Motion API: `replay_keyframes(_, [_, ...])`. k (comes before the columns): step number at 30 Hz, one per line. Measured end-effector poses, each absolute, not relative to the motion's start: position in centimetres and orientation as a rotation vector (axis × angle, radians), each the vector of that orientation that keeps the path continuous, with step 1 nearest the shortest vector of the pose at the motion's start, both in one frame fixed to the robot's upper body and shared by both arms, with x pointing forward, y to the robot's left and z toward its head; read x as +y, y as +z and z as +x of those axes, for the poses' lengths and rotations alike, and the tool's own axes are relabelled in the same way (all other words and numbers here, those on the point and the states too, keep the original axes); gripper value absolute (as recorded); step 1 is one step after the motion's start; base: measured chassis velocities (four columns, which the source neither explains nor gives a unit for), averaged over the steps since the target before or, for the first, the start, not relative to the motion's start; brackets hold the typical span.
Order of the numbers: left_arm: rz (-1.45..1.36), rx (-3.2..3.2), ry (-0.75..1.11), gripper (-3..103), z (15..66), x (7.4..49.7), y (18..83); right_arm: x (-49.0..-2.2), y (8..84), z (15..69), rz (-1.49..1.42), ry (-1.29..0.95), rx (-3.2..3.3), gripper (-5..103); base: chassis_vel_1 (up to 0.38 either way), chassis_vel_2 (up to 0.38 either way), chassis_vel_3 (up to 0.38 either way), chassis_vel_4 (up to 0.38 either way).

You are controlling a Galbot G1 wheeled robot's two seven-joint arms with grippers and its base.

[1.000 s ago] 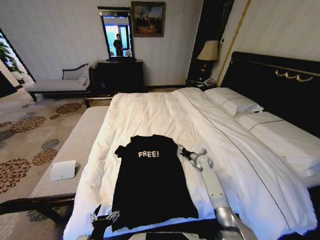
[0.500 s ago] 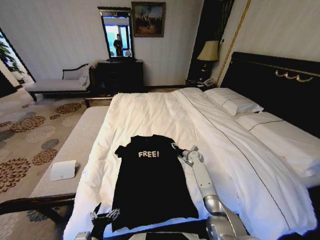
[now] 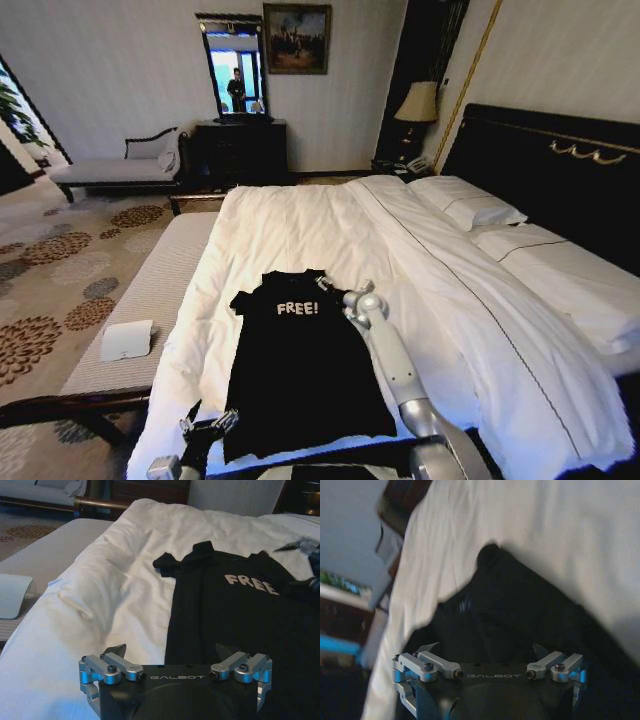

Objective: Fold the clothes on the bed.

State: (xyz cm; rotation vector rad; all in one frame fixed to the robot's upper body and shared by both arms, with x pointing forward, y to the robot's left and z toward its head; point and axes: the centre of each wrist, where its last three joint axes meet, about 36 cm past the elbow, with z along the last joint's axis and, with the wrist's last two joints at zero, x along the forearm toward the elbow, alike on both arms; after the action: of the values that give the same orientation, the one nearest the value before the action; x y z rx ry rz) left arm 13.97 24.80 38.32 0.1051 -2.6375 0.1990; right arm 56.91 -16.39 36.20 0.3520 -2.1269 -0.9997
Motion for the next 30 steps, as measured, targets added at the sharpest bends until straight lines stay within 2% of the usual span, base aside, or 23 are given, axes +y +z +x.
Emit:
replay_keyframes(2, [0.112, -2.64, 0.208, 100, 13.9, 24.7, 38.2, -14.9, 36.4, 54.7, 0.423, -0.923, -2.152, 100, 0.0, 0.0, 0.0, 0.0])
replay_keyframes(5, [0.115, -2.639, 0.214, 100, 13.9, 24.6, 38.2, -15.5, 37.2, 54.2, 0.437, -0.938, -2.173, 100, 0.0, 0.0, 0.0, 0.0])
replay_keyframes(15, [0.118, -2.631, 0.226, 100, 13.6, 24.4, 37.3, -24.5, 38.6, 54.0, 0.298, -0.99, -2.32, 100, 0.0, 0.0, 0.0, 0.0])
replay_keyframes(18, [0.116, -2.63, 0.228, 100, 13.6, 24.2, 37.2, -25.5, 37.9, 53.8, 0.267, -0.98, -2.317, 100, 0.0, 0.0, 0.0, 0.0])
replay_keyframes(22, [0.113, -2.631, 0.23, 100, 13.7, 24.2, 37.2, -24.8, 36.7, 53.0, 0.273, -0.952, -2.286, 100, 0.0, 0.0, 0.0, 0.0])
replay_keyframes(30, [0.123, -2.64, 0.228, 100, 13.7, 24.5, 37.6, -19.0, 35.9, 53.1, 0.396, -0.843, -2.244, 100, 0.0, 0.0, 0.0, 0.0])
